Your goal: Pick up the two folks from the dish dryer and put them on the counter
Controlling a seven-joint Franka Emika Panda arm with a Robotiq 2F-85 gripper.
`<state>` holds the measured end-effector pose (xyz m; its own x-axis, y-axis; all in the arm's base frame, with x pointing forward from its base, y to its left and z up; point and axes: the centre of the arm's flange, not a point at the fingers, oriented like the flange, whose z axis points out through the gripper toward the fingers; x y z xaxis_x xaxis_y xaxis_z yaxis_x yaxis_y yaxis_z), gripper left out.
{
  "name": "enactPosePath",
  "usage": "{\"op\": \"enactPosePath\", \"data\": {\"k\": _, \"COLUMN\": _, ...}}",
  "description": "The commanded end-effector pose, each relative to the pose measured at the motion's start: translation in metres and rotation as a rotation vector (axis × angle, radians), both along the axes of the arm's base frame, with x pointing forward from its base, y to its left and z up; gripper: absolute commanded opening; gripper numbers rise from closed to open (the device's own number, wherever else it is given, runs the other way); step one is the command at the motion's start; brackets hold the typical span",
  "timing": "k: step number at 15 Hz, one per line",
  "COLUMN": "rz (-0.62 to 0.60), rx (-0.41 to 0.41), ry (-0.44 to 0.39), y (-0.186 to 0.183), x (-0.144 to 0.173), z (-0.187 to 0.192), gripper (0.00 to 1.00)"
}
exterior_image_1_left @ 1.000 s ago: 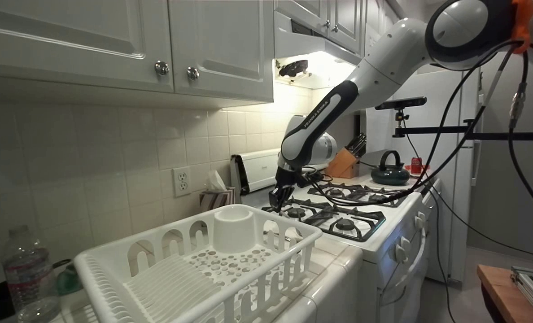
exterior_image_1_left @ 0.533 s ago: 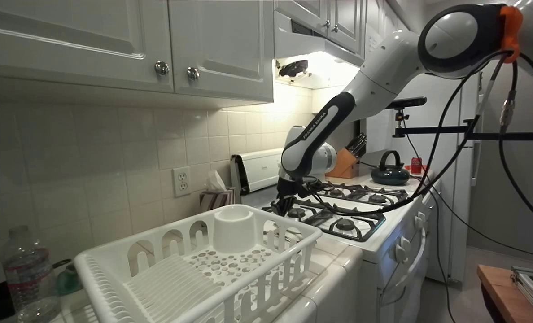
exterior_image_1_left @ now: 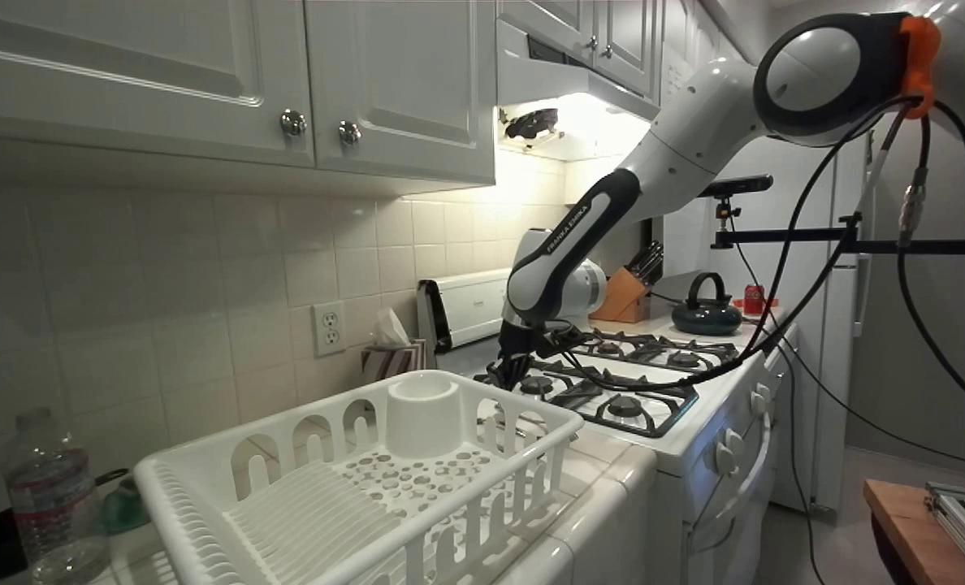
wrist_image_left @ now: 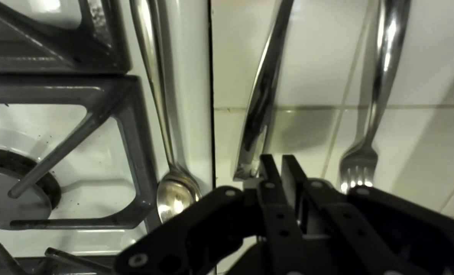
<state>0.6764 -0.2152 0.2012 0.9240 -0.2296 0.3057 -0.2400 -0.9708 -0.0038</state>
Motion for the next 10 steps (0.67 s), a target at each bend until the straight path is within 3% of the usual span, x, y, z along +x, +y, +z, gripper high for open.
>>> {"op": "enactPosePath", "data": {"k": 1, "rz": 0.001, "rx": 0.019, "ry": -0.041, "y": 0.008, "x": -0.004, "z": 0.033, "gripper": 0.42}}
{"op": "enactPosePath", "data": {"k": 5, "rz": -0.008, "rx": -0.029, "ry": -0.026, "y": 0.014, "x": -0.017, "z": 0.082, "gripper": 0.70}}
{"op": "enactPosePath", "data": {"k": 9, "rz": 0.019, "rx": -0.017, "ry": 0.054, "y": 0.021, "x": -0.040, "z": 0.123, "gripper": 0.98}}
{"op": "enactPosePath", "data": {"k": 10, "rz": 0.022, "rx": -0.013, "ry": 0.073, "y": 0.025, "x": -0.047, "z": 0.130, "gripper": 0.99}}
